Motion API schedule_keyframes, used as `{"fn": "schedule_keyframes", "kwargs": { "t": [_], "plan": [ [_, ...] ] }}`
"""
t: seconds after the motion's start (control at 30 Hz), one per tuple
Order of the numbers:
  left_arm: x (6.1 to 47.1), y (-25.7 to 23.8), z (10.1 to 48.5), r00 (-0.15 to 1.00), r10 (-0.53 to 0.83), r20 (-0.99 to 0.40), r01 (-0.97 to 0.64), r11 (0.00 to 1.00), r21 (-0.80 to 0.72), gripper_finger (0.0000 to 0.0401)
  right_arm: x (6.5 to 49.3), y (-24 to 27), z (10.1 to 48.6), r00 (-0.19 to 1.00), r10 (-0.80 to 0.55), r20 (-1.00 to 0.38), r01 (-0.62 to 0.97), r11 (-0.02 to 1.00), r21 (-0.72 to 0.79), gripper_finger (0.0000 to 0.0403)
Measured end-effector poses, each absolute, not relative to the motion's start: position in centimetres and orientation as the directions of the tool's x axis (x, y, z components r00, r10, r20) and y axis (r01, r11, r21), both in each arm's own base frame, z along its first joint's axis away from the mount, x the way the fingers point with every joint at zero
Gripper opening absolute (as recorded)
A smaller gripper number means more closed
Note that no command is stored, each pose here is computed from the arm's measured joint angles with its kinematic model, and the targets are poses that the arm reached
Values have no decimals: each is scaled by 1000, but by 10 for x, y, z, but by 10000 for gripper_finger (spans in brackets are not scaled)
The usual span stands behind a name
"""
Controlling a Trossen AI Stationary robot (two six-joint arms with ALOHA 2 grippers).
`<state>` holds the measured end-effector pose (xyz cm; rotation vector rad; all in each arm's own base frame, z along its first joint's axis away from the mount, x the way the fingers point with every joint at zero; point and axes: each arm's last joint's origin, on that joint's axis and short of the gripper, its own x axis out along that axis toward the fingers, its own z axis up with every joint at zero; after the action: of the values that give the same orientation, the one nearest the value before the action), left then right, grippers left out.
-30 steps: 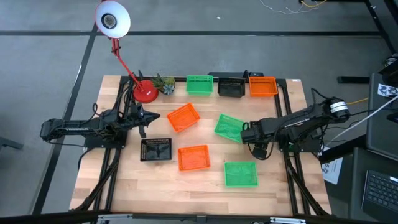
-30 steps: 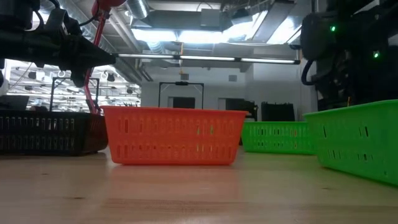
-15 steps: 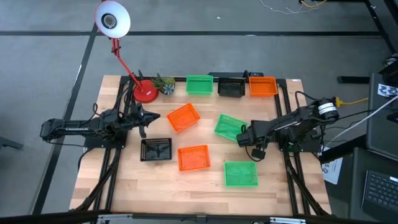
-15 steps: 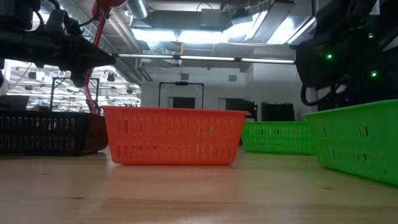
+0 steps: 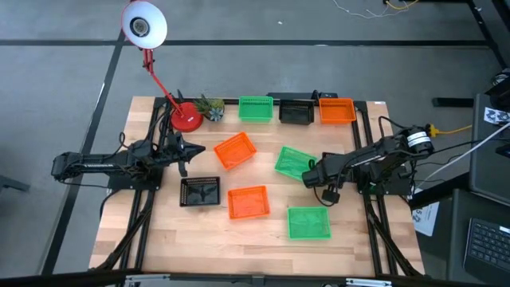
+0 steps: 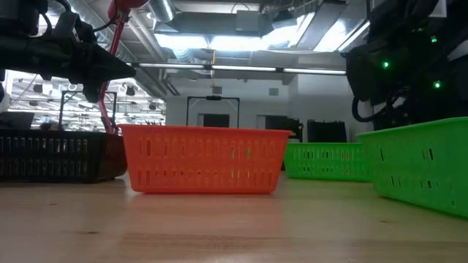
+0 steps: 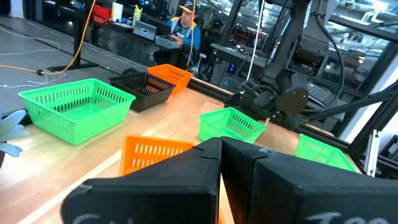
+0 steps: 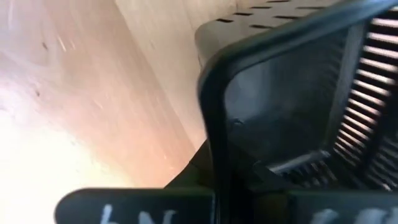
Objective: Stack baskets by color
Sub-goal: Stack the middle right black bin on top of the top black bin
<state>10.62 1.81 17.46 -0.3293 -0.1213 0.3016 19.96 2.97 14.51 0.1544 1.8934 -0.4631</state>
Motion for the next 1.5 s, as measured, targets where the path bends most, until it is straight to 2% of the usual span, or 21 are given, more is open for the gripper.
{"fn": "schedule_keyframes", "kwargs": {
  "t": [0.1,0.27,0.4,0.6,0.93,1.0,1.1,1.23,1.5],
  "plan": [
    [106,18,174,948,311,67,-272,902,-336,0,202,29,161,-419,-147,-896,309,905,-293,1],
    [106,18,174,948,311,64,-273,902,-335,0,216,30,195,-420,-201,-885,290,894,-341,1],
    [106,18,174,948,311,62,-274,902,-334,0,228,28,225,-368,-315,-875,258,869,-422,0],
    [106,18,174,948,311,62,-273,902,-335,0,252,19,259,-165,-475,-864,263,823,-503,0],
    [106,18,174,948,311,63,-273,902,-335,0,303,-32,277,218,-563,-797,245,822,-513,0],
    [106,18,174,949,310,63,-273,902,-335,0,310,-47,276,253,-578,-776,214,816,-537,0],
    [106,18,174,949,310,63,-273,902,-335,0,318,-74,270,252,-598,-761,155,801,-578,0],
    [106,18,174,948,311,62,-274,902,-334,0,321,-115,252,191,-591,-784,106,806,-582,0],
    [106,18,174,948,311,63,-277,909,-311,0,314,-169,221,92,-542,-836,122,839,-530,0]
  ]
}}
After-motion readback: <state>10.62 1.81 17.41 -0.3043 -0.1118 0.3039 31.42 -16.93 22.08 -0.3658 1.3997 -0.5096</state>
